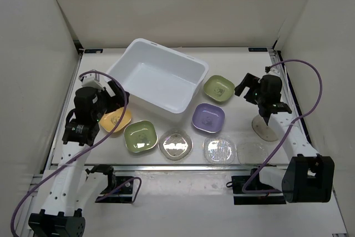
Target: Place the plates into the plastic bin on the countertop
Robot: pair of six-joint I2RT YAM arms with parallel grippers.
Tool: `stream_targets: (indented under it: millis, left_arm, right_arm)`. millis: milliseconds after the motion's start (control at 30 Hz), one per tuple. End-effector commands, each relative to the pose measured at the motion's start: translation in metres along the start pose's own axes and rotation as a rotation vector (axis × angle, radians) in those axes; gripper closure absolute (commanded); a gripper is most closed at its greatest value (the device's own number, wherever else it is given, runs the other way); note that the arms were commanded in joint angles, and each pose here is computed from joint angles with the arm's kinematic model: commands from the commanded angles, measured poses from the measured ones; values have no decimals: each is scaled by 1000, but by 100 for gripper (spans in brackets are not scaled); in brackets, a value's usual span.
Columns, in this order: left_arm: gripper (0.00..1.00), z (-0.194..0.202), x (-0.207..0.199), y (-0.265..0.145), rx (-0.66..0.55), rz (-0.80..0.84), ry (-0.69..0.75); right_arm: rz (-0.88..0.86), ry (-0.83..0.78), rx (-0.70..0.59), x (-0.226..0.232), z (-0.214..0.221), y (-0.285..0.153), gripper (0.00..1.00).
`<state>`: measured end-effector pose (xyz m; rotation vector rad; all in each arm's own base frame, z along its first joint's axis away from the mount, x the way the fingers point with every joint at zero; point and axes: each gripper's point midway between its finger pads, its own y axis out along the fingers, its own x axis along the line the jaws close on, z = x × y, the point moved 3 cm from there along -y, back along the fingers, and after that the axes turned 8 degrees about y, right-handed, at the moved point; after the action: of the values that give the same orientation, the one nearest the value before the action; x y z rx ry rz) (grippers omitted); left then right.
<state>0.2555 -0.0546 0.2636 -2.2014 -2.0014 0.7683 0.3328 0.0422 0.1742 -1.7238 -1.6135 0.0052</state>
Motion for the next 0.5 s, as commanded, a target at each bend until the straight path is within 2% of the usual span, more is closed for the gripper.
stream_targets:
  millis: [0, 133, 233, 433, 467]
  left_arm:
    - [1, -4, 2, -3, 12, -23, 20]
    - [1, -8, 0, 2, -2, -8, 28]
    - [1, -17, -3, 4, -27, -1, 43]
    - [1, -19, -2, 13, -22, -15, 29]
    - [1, -20, 0, 16, -23, -27, 20]
  right_arm:
    - [-52, 13, -82, 20, -27, -13, 1]
    - [10, 57, -134, 9, -32, -3, 1]
    - [6, -16, -47, 16, -30, 11, 1]
    - [103, -24, -38, 11, -32, 42, 4]
    - [107, -31, -1, 8, -25, 54, 3]
